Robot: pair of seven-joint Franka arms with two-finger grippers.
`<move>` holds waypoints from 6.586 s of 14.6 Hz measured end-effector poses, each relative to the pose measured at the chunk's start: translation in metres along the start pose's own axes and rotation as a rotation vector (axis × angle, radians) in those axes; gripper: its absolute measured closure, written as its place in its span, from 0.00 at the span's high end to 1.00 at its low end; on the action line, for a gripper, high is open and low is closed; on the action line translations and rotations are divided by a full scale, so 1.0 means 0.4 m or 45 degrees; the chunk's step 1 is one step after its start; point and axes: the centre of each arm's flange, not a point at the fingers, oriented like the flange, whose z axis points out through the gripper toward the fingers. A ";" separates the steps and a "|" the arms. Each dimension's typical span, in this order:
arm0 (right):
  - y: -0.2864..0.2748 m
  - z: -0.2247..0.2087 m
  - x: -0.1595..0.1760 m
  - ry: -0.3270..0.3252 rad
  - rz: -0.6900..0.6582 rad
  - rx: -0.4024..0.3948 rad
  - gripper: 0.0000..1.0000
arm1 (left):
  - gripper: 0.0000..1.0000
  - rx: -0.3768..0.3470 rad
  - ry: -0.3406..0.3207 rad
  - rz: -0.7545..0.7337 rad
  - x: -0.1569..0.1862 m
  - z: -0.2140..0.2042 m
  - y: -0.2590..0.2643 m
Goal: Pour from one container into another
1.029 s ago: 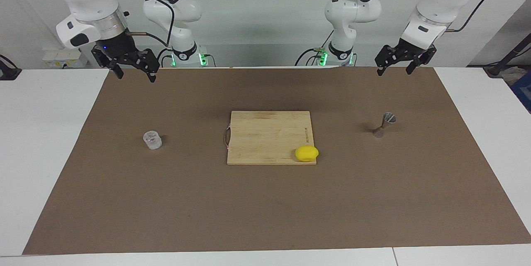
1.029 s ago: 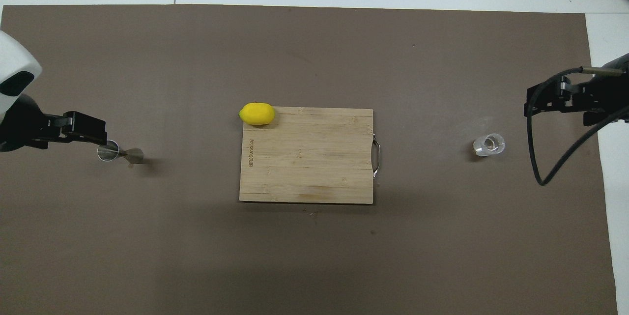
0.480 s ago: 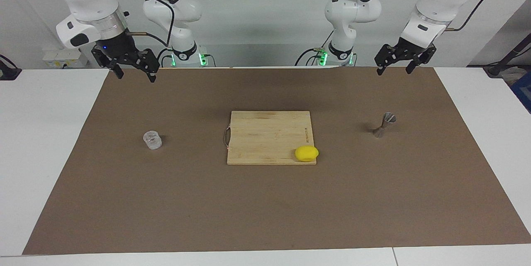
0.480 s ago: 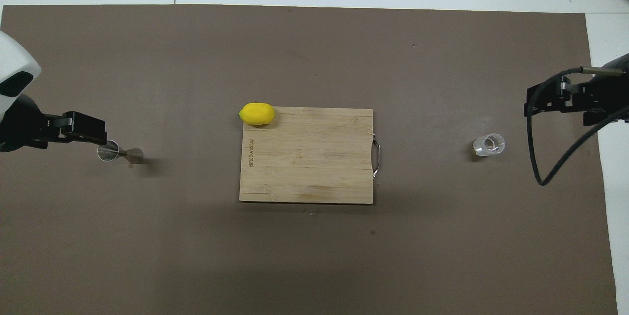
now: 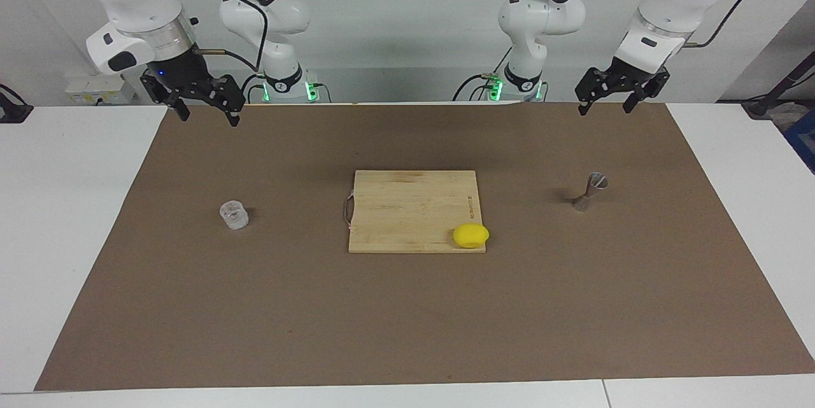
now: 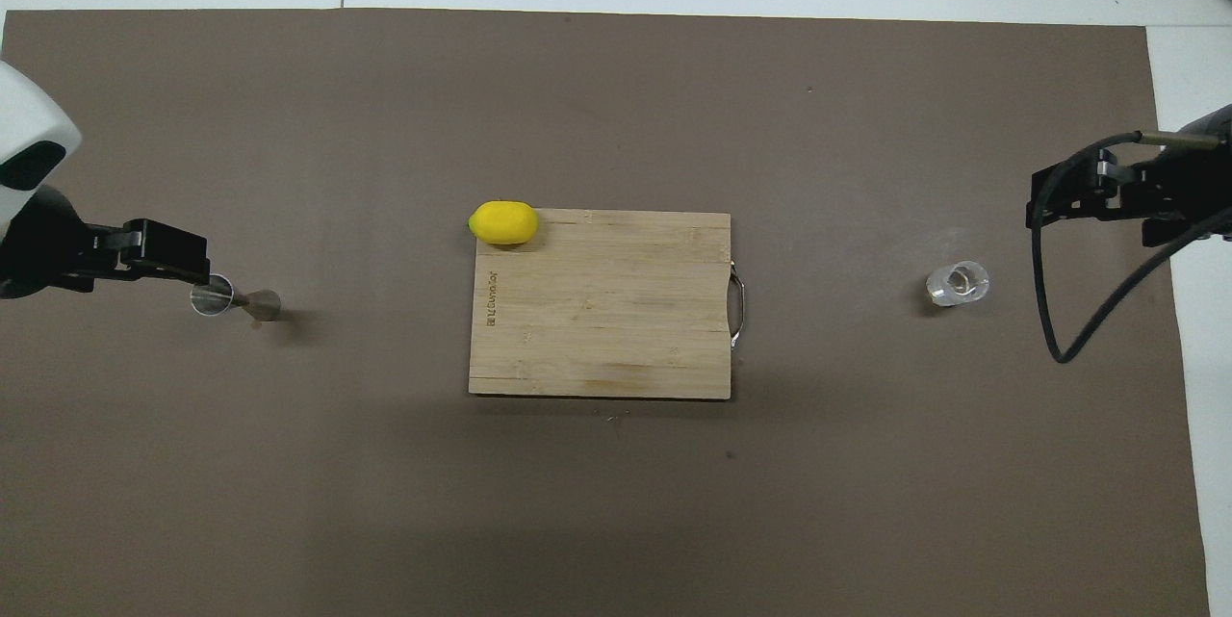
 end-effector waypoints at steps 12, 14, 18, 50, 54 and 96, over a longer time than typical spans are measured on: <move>0.000 0.002 0.000 -0.002 0.000 0.000 1.00 | 1.00 -0.151 -0.022 0.323 -0.001 0.074 -0.078; 0.000 0.002 0.000 -0.002 0.000 -0.001 1.00 | 1.00 -0.241 -0.007 0.433 0.014 0.100 -0.128; 0.000 0.002 0.000 -0.002 0.000 -0.001 1.00 | 1.00 -0.426 0.033 0.631 0.069 0.194 -0.247; 0.000 0.003 0.000 -0.003 0.000 -0.001 1.00 | 1.00 -1.340 0.929 1.628 0.094 0.844 -0.628; 0.000 0.003 0.000 -0.003 0.000 -0.001 1.00 | 1.00 -1.302 1.083 1.688 0.114 0.838 -0.599; -0.016 0.017 -0.072 0.041 -0.112 -0.034 1.00 | 0.96 -1.412 1.297 1.566 0.056 0.898 -0.602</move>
